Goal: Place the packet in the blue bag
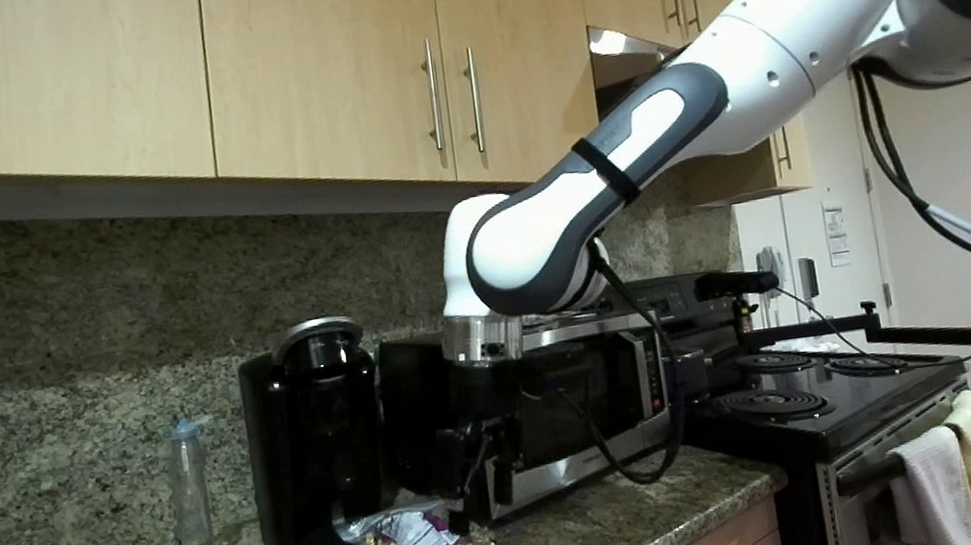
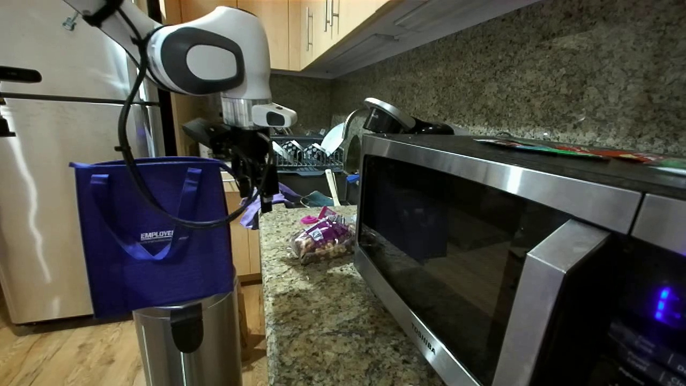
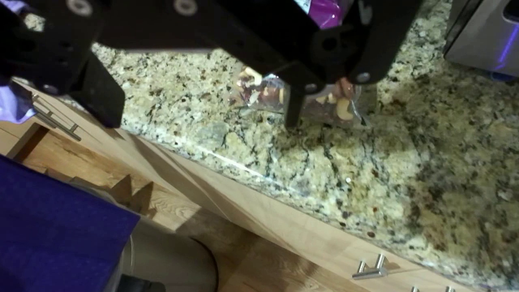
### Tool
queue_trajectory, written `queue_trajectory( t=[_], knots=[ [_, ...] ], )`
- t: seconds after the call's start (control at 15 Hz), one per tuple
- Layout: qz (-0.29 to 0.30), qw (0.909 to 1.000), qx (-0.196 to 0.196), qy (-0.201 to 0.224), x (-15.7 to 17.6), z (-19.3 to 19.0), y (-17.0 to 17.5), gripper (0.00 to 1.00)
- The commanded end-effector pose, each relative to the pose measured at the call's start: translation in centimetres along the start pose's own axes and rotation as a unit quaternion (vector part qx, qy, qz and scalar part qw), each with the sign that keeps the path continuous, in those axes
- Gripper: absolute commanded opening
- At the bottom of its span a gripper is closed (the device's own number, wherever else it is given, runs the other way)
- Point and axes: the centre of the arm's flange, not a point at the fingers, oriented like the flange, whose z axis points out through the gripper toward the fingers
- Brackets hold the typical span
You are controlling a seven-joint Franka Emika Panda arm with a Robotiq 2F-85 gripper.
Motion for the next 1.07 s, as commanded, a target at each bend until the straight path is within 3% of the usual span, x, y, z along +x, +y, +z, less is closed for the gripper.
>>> queue_trajectory(
  t=[0.0,0.33,0.6,1.0],
  knots=[
    [0.022,0.9988,-0.032,0.029,4.7,0.5,-1.2,1.0],
    [0.069,0.9956,-0.046,0.045,9.3,0.2,0.5,1.0],
    [0.104,0.9923,-0.055,0.04,10.9,0.9,3.6,1.0],
    [0.124,0.9901,-0.062,-0.022,10.6,4.0,6.5,1.0]
  ],
)
